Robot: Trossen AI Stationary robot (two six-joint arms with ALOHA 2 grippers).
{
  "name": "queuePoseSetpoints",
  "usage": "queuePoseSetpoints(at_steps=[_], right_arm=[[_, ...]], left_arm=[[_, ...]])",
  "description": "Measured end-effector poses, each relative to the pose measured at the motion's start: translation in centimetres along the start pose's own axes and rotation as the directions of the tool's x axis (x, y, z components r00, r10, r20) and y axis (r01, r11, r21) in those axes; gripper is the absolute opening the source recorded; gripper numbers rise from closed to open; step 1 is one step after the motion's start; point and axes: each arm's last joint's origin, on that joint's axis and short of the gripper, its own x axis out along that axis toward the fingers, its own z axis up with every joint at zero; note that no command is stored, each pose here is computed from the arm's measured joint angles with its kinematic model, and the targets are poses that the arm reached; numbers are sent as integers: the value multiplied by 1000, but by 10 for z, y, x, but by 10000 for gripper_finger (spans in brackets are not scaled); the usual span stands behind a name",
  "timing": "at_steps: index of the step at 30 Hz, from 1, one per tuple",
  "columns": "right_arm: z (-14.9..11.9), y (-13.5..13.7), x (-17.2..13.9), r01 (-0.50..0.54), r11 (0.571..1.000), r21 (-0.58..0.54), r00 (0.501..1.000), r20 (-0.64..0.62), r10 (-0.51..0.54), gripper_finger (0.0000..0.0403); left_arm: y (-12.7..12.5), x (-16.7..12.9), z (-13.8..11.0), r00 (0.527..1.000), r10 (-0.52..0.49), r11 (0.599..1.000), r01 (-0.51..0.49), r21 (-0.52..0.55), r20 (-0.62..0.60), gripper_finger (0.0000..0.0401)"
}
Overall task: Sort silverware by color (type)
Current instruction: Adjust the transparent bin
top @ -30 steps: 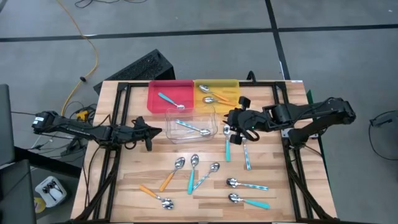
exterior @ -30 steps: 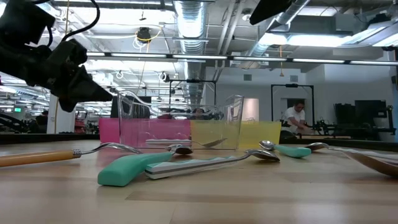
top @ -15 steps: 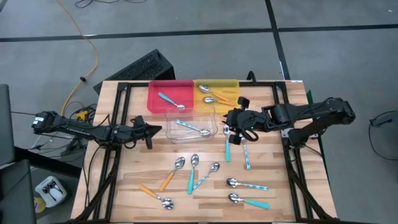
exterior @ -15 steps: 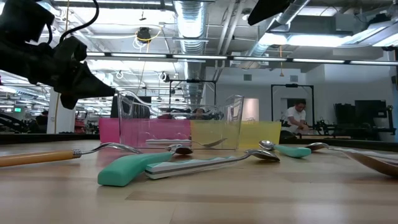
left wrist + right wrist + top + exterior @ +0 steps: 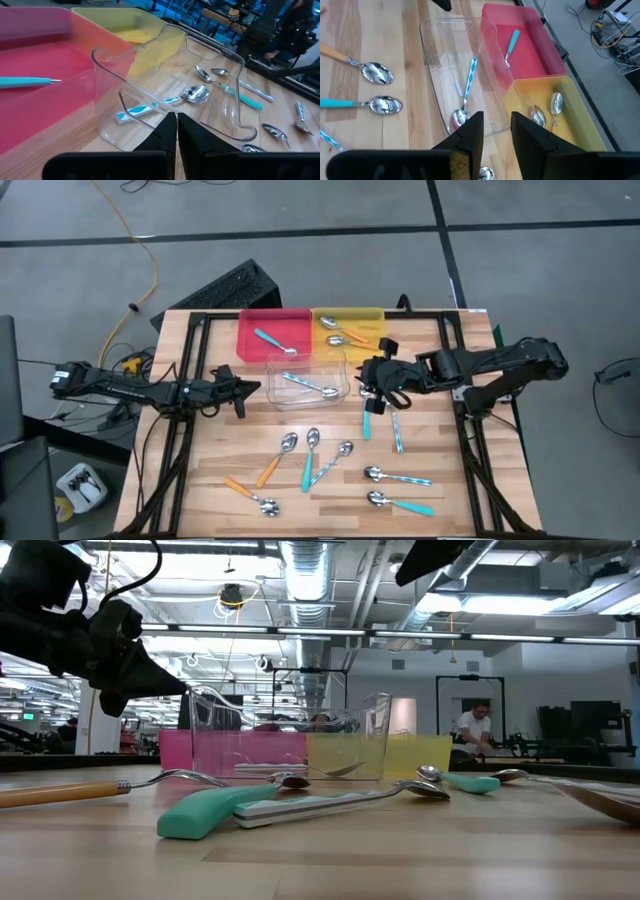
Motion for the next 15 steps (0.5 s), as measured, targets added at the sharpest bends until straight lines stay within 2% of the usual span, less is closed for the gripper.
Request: queuePoseSetpoints(at_steps=[15], right_arm=[[0, 0, 0, 0, 1000, 7, 1000, -1, 0, 121]], left_arm=[[-2, 10, -5, 999, 40, 999, -40, 9, -9, 0]])
